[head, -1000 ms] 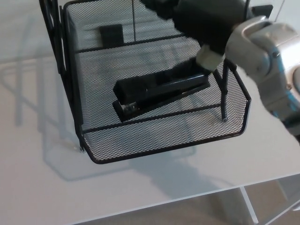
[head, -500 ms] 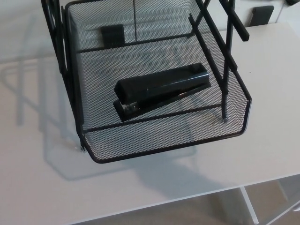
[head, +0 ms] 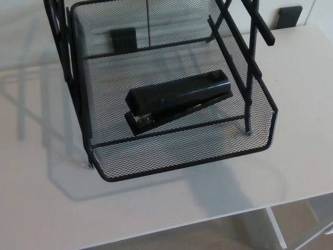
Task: The robot walks towards a desk on which a file tray is kept in the middle and a stapler is kept to its right. The robot lifts the stapler using its right hand and places it on the file tray.
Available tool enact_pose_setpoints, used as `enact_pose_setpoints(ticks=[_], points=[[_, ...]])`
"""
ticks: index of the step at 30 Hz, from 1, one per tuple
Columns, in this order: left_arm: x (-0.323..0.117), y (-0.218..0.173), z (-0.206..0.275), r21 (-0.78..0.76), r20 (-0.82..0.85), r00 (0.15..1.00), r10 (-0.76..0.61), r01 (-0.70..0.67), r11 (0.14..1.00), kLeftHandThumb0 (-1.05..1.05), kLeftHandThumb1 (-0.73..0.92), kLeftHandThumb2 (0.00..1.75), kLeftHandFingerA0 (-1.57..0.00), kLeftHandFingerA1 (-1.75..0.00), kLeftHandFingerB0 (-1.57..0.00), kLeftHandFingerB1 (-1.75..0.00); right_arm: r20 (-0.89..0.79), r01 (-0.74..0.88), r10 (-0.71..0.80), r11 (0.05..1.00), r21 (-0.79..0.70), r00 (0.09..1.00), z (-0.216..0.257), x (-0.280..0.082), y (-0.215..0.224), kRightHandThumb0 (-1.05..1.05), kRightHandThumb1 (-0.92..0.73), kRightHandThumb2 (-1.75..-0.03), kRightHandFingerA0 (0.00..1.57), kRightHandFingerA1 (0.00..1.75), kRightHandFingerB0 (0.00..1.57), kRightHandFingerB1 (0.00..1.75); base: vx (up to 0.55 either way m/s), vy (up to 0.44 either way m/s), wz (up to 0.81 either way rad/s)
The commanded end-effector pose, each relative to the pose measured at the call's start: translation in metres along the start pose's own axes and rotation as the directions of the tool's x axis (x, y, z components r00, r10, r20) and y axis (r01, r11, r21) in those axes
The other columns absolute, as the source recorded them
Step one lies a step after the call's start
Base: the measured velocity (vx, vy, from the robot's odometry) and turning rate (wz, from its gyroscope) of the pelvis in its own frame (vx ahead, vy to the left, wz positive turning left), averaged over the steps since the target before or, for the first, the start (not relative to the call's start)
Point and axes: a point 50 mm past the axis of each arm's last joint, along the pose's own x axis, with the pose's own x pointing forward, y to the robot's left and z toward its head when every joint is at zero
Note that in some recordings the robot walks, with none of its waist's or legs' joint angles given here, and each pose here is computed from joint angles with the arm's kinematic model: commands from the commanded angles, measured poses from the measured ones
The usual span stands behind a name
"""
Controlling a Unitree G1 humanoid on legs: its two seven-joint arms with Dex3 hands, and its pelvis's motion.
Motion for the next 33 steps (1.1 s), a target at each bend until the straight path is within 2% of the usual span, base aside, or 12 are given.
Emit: enact_pose_setpoints(ticks=[1,4,7,8,10,11,13,14,15,17,18,33], points=[[-0.001,0.002,-0.007,-0.005,0.001,1.0,0.008,-0.008,1.0,-0.79,0.33,1.21,-0.49,-0.91,-0.4,-0.84,-0.876,0.588,-0.174,0.796,0.143,0.45,-0.201,-0.208,0.026,-0.75,-0.62,-0.59,0.94,1.2,0.17,0.37,0.0,0.0,0.0],[-0.001,0.0,-0.009,-0.035,-0.016,1.0,0.007,-0.007,0.999,-0.72,0.31,1.2,-0.5,-0.91,-0.39,-0.83,-0.92,0.599,-0.126,0.79,0.133,0.371,-0.216,-0.246,0.061,-0.68,-0.6,-0.58,0.52,0.9,0.17,0.36,0.0,0.0,0.0],[-0.002,0.002,-0.01,0.012,0.001,1.0,0.014,-0.014,1.0,-0.78,0.33,1.21,-0.52,-0.92,-0.44,-0.84,-0.956,0.585,-0.039,0.797,0.146,0.291,-0.229,-0.281,0.097,-0.63,-0.6,-0.58,0.54,0.82,0.16,0.36,0.0,0.0,0.0],[-0.002,0.002,-0.011,0.003,-0.006,1.0,0.015,-0.015,1.0,-0.79,0.34,1.19,-0.49,-0.91,-0.42,-0.84,-0.968,0.592,0.025,0.787,0.174,0.251,-0.228,-0.295,0.109,-0.59,-0.61,-0.59,0.95,1.25,0.14,0.3,0.0,0.0,0.0],[-0.002,0.002,-0.01,-0.003,-0.008,1.0,0.015,-0.015,1.0,-0.79,0.34,1.19,-0.49,-0.91,-0.42,-0.84,-0.97,0.598,0.047,0.78,0.184,0.238,-0.228,-0.3,0.113,-0.59,-0.61,-0.59,0.95,1.25,0.14,0.3,0.0,0.0,0.0],[-0.002,0.004,-0.009,-0.004,-0.001,1.0,0.011,-0.011,1.0,-0.77,0.35,1.2,-0.48,-0.91,-0.4,-0.83,-0.97,0.649,0.158,0.721,0.242,0.186,-0.235,-0.29,0.168,-0.49,-0.65,-0.61,0.14,0.48,0.12,0.26,0.0,0.0,0.0],[-0.002,0.005,-0.008,-0.003,-0.001,1.0,0.013,-0.013,1.0,-0.75,0.35,1.19,-0.5,-0.91,-0.41,-0.83,-0.965,0.693,0.201,0.671,0.262,0.171,-0.235,-0.295,0.183,-0.47,-0.64,-0.6,0.13,0.47,0.12,0.26,0.0,0.0,0.0],[-0.002,0.006,-0.007,-0.001,0.0,1.0,0.011,-0.011,1.0,-0.75,0.35,1.19,-0.49,-0.91,-0.4,-0.83,-0.953,0.725,0.256,0.623,0.292,0.164,-0.232,-0.302,0.191,-0.32,-0.55,-1.04,0.02,0.54,0.0,0.51,0.0,0.0,0.0],[-0.002,0.007,-0.007,-0.012,0.0,1.0,0.009,-0.009,1.0,-0.75,0.35,1.21,-0.44,-0.91,-0.35,-0.83,-0.944,0.733,0.289,0.607,0.307,0.156,-0.231,-0.307,0.196,-0.5,-0.67,-0.6,0.05,0.45,0.05,0.25,0.0,0.0,0.0],[-0.002,0.008,-0.008,-0.008,-0.005,1.0,0.013,-0.013,1.0,-0.77,0.34,1.2,-0.46,-0.9,-0.35,-0.82,-0.924,0.701,0.367,0.631,0.332,0.107,-0.224,-0.322,0.214,-0.32,-0.6,-1.07,0.0,0.52,0.0,0.51,0.0,0.0,0.0],[-0.002,0.008,-0.008,-0.011,-0.006,1.0,0.012,-0.012,1.0,-0.77,0.34,1.21,-0.45,-0.9,-0.36,-0.83,-0.923,0.684,0.376,0.651,0.33,0.087,-0.222,-0.324,0.217,-0.47,-0.68,-0.6,0.29,0.58,0.07,0.26,0.0,0.0,0.0],[-0.003,0.009,-0.009,0.011,-0.005,1.0,0.013,-0.013,1.0,-0.79,0.35,1.2,-0.48,-0.9,-0.37,-0.83,-0.849,0.746,0.529,0.569,0.347,-0.009,-0.221,-0.341,0.228,-0.41,-0.72,-0.6,0.26,0.97,0.0,0.09,0.0,0.0,0.0]])
